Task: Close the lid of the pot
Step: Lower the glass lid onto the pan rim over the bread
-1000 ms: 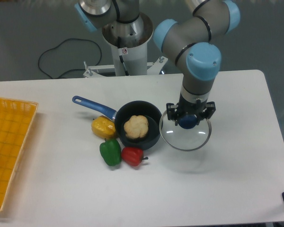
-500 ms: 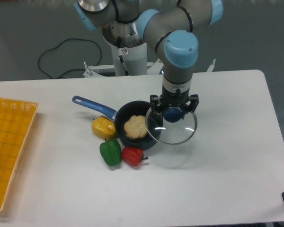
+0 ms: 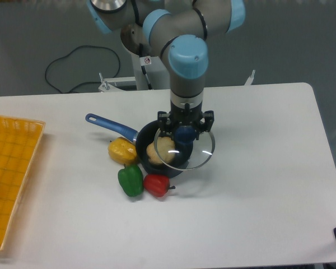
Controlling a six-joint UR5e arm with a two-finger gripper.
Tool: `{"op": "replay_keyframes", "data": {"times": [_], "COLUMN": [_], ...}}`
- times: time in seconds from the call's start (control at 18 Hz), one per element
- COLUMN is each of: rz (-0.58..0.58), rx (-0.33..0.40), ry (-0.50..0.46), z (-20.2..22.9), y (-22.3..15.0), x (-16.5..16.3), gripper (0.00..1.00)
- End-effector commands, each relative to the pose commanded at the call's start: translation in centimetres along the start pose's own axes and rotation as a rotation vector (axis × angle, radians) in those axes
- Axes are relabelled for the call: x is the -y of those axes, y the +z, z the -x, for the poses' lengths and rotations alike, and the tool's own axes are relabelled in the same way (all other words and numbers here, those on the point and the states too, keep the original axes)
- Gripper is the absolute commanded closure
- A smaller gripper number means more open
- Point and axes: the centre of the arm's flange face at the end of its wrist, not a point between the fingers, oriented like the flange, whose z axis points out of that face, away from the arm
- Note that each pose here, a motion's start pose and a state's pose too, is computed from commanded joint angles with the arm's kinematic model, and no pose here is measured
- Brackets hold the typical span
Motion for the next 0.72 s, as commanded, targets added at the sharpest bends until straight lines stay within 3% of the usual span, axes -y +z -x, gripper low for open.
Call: {"op": "replay_keyframes", "data": {"times": [0.72], "rz": [0.008], "rx": [-0.003], "ry": [-0.003], "z": [-1.8], "y": [0.6], "x": [-2.6], "gripper": [0.44]}}
